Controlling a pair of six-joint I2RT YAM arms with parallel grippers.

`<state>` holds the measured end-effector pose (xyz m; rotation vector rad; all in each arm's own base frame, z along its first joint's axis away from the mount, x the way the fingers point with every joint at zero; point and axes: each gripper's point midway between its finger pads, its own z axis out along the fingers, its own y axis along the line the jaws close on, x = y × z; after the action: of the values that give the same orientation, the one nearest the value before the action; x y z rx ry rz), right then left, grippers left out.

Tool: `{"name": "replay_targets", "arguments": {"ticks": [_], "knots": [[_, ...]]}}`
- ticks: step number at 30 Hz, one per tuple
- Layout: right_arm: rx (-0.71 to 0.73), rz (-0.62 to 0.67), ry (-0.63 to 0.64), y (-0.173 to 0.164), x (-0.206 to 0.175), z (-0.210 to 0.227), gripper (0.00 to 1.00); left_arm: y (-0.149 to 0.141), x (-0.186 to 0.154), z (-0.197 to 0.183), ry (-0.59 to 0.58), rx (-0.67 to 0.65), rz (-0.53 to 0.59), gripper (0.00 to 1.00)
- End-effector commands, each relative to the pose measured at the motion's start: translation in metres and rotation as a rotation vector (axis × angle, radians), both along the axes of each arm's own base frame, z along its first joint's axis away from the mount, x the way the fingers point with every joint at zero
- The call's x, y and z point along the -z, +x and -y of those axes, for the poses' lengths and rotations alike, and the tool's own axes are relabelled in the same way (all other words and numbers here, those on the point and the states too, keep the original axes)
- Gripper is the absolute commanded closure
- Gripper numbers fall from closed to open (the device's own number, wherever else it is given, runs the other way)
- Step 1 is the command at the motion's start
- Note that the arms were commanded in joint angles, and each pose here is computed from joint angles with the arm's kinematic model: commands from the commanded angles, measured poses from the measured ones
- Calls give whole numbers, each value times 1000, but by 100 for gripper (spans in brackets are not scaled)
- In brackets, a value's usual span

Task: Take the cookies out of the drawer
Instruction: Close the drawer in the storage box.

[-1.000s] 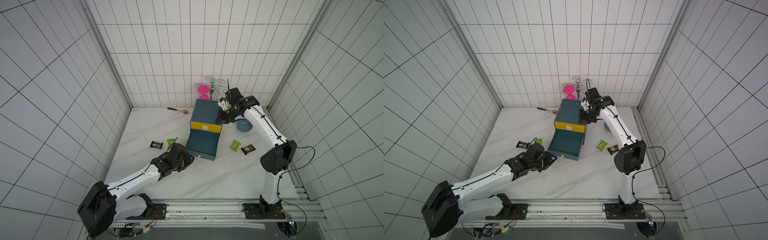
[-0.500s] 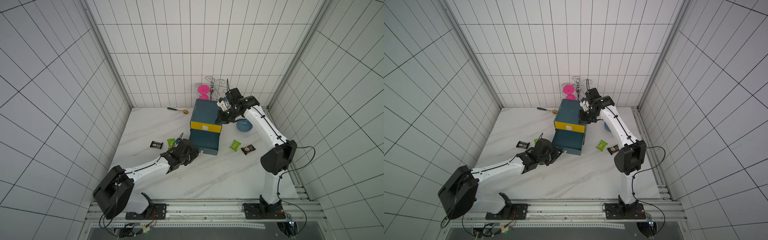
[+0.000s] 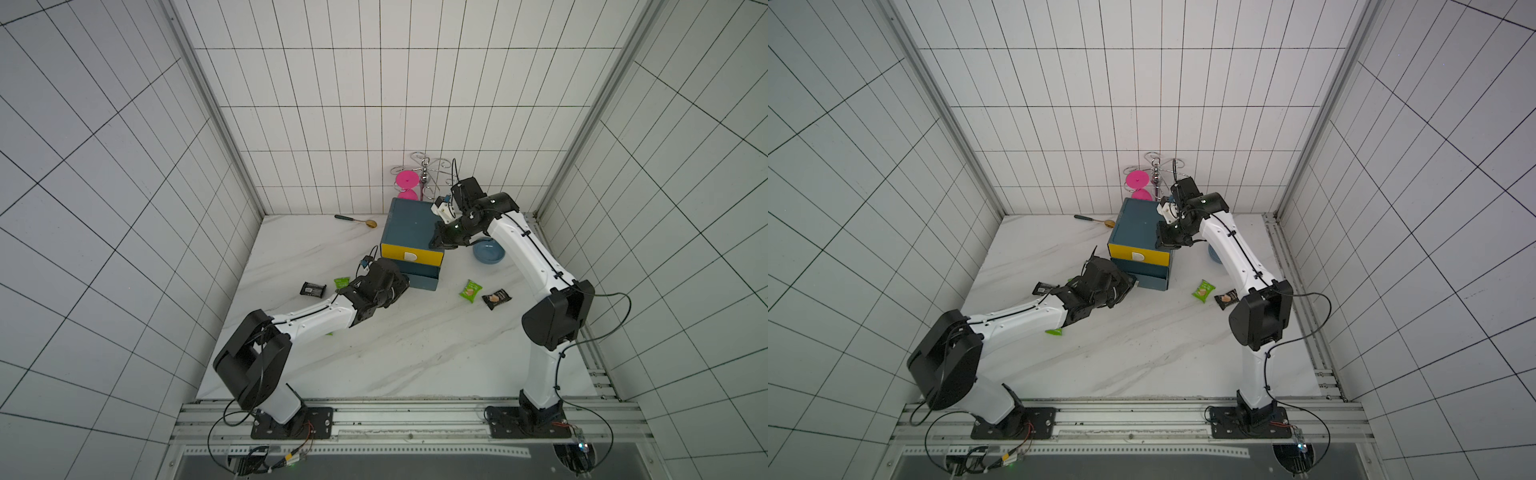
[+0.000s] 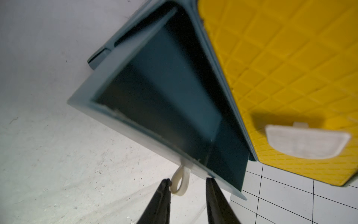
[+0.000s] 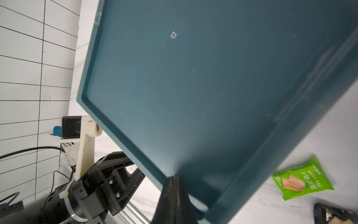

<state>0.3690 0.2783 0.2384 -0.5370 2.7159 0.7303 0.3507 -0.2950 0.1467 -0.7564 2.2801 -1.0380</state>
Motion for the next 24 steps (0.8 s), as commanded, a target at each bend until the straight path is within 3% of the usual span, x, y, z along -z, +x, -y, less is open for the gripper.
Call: {"name": "replay_targets", "arguments": {"ticks": [1,16,24], "knots": [[-42,-276,-198,-49,66,21,100,19,-10,2,-15,-42,45,66],[-62,-309,-211,-58,72,22,100,42,-6,6,-49,-109,50,65],[-71,-315,-222,-58,75,24,100,48,-5,9,-56,-117,61,54]]}}
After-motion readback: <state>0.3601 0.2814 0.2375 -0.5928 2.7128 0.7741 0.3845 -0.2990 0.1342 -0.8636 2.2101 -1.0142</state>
